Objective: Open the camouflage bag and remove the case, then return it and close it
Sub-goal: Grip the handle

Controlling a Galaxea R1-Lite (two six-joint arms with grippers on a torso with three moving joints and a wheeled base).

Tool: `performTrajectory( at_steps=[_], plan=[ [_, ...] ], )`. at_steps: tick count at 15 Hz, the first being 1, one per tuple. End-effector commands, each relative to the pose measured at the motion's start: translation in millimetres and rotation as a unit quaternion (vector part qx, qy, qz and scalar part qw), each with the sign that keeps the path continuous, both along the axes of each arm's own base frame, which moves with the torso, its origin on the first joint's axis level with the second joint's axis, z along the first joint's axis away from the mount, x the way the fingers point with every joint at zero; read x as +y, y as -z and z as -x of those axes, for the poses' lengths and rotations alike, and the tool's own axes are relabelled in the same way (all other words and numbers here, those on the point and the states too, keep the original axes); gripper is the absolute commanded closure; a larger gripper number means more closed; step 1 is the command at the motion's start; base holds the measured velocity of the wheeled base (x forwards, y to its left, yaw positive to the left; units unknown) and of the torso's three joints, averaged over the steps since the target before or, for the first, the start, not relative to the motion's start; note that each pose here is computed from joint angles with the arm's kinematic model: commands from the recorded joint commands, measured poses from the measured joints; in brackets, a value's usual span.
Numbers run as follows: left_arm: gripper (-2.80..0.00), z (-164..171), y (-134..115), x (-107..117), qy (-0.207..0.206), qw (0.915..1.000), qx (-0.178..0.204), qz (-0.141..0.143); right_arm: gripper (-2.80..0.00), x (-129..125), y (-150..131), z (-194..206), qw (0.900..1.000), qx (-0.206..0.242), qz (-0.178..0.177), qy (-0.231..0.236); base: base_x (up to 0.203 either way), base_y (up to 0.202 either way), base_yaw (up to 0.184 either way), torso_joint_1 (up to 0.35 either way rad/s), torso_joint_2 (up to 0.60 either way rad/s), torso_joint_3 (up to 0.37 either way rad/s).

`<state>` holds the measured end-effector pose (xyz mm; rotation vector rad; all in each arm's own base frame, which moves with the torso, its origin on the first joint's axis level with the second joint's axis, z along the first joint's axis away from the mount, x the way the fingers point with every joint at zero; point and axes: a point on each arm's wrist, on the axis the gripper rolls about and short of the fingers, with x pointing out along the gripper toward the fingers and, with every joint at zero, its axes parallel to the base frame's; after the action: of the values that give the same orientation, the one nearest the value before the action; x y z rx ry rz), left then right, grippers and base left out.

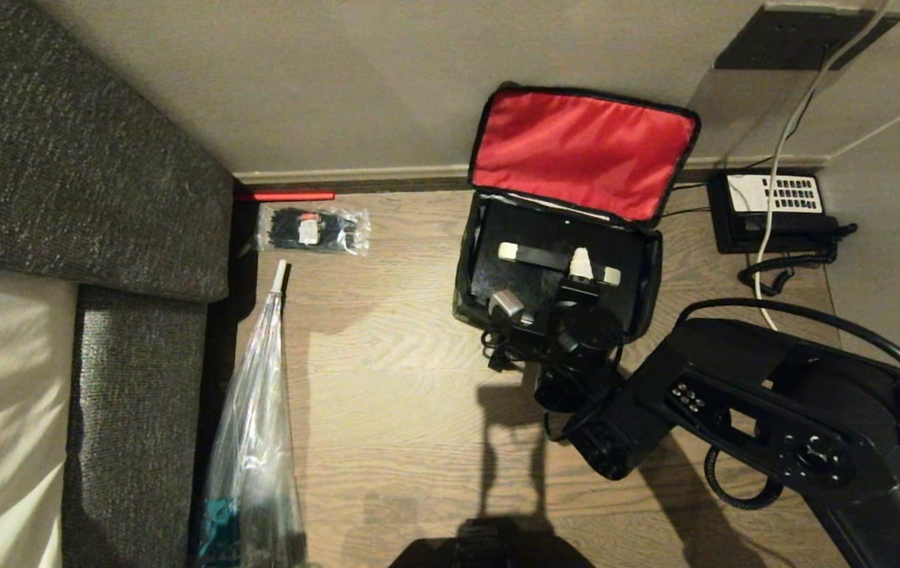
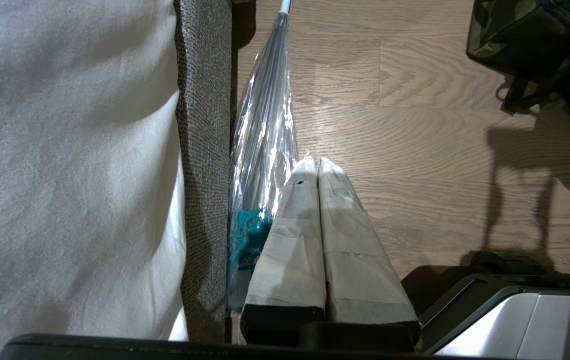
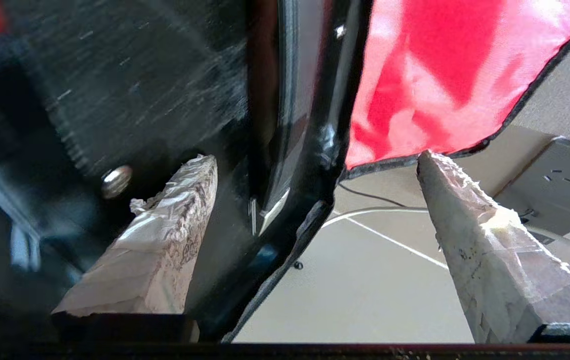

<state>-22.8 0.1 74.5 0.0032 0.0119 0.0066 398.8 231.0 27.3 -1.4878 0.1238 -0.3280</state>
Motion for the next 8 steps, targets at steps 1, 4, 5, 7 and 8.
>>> performTrajectory(
  at_steps=[1, 4, 5, 7, 8],
  plan=[
    [0.00, 0.0, 0.2, 0.0, 0.000, 1.0000, 0.000, 0.000, -2.80, 0.1, -12.4, -3.1, 1.000, -0.021, -0.008, 0.002, 0.000, 0.000, 0.000, 0.000, 0.00, 0.000],
    [0.00, 0.1, -0.2, 0.0, -0.001, 1.0000, -0.001, 0.000, -2.80, -9.8, -32.8, -22.5, 0.998, -0.058, -0.009, 0.018, 0.000, 0.000, 0.000, 0.000, 0.00, 0.000],
    [0.00, 0.1, -0.1, 0.0, -0.001, 1.0000, -0.001, 0.000, -2.80, -10.6, -35.4, -27.4, 0.997, -0.067, -0.013, 0.020, 0.000, 0.000, 0.000, 0.000, 0.00, 0.000],
    [0.00, 0.1, -0.2, 0.0, -0.001, 1.0000, -0.001, 0.000, -2.80, -16.4, -33.4, -38.8, 0.996, -0.079, -0.018, 0.030, 0.000, 0.000, 0.000, 0.000, 0.00, 0.000],
    [0.00, 0.1, -0.1, 0.0, -0.001, 1.0000, 0.000, 0.000, -2.80, -16.9, -32.3, -40.0, 0.996, -0.079, -0.018, 0.031, 0.000, 0.000, 0.000, 0.000, 0.00, 0.000]
  ],
)
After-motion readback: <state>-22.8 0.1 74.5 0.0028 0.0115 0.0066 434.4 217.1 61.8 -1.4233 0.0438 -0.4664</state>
